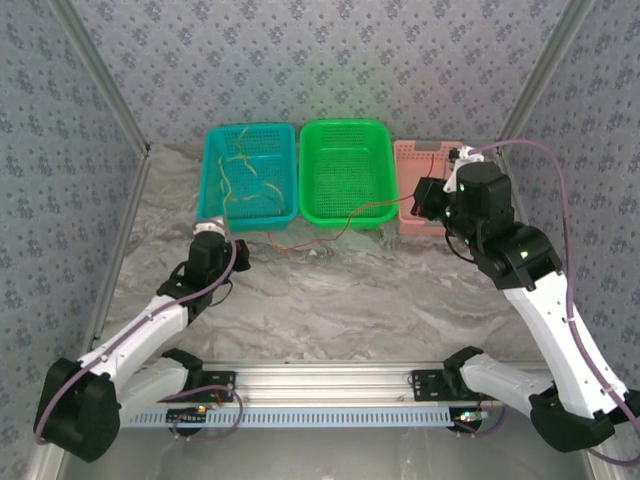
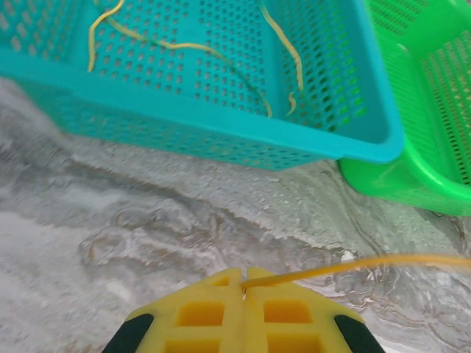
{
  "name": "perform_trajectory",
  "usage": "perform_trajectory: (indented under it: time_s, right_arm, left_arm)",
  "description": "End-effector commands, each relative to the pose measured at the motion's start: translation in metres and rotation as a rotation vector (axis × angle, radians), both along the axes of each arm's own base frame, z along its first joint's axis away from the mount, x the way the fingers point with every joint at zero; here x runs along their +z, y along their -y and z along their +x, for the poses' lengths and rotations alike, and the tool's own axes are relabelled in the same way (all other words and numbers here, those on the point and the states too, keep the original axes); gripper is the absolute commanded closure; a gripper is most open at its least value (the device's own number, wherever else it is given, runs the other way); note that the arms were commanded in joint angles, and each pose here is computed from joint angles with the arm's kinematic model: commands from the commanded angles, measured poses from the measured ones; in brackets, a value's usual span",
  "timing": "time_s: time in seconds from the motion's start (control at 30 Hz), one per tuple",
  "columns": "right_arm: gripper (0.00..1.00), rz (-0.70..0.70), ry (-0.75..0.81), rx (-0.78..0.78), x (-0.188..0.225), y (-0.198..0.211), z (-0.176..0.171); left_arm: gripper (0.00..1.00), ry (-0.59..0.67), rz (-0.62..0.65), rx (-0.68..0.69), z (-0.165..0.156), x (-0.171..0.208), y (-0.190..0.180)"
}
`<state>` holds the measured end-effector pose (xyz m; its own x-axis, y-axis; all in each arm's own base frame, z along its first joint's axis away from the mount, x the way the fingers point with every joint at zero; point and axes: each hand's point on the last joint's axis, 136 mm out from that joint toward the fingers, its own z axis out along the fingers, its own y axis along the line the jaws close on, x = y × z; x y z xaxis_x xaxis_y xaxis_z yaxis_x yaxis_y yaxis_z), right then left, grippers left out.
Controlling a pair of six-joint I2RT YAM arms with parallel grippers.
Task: Untangle the cables
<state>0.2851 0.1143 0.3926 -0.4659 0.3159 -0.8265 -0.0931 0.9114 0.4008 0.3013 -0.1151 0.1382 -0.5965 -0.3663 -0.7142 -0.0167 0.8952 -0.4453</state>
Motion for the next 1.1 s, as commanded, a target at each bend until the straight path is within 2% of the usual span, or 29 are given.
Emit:
perform_trajectory:
  time_s: [0.0, 0.2, 0.37, 0.47, 0.57, 0.7, 0.8, 0.93, 1.07]
  right_arm:
    - [1.00, -0.033, 0.028, -0.010, 0.010, 0.009, -0.004]
    - [1.00, -0.017, 0.045, 0.032, 0.017, 0.001, -0.004]
    - [1.00, -0.063, 0.032, -0.017, 0.015, 0.017, -0.011]
    - [1.00, -0.066, 0.048, -0.040, 0.020, 0.027, -0.016]
    - [1.00, -0.086, 0.041, -0.060, 0.021, 0.035, -0.019]
    - [1.00, -0.111, 0.028, -0.101, 0.014, 0.053, -0.025]
    - [1.00, -0.109, 0.028, -0.141, 0.012, 0.068, -0.032]
    - [1.00, -0.071, 0.049, -0.152, 0.019, 0.075, -0.037]
    - [1.00, -0.037, 0.077, -0.119, 0.032, 0.065, -0.027]
  left_arm:
    - [1.00, -0.078, -0.039, 0.003, -0.011, -0.011, -0.006]
    - [1.00, -0.113, -0.042, -0.001, -0.010, -0.015, -0.006]
    - [1.00, -0.179, -0.013, 0.106, -0.014, -0.026, -0.032]
    - [1.00, -0.183, -0.007, 0.104, -0.016, -0.026, -0.035]
    - [1.00, -0.218, 0.012, 0.192, -0.021, -0.031, -0.057]
    - [1.00, -0.222, -0.046, 0.331, -0.031, -0.028, -0.092]
    - [1.00, -0.219, -0.043, 0.364, -0.034, -0.024, -0.103]
    - [1.00, -0.220, -0.057, 0.329, -0.032, -0.021, -0.099]
    - [1.00, -0.168, -0.131, 0.164, -0.020, -0.009, -0.063]
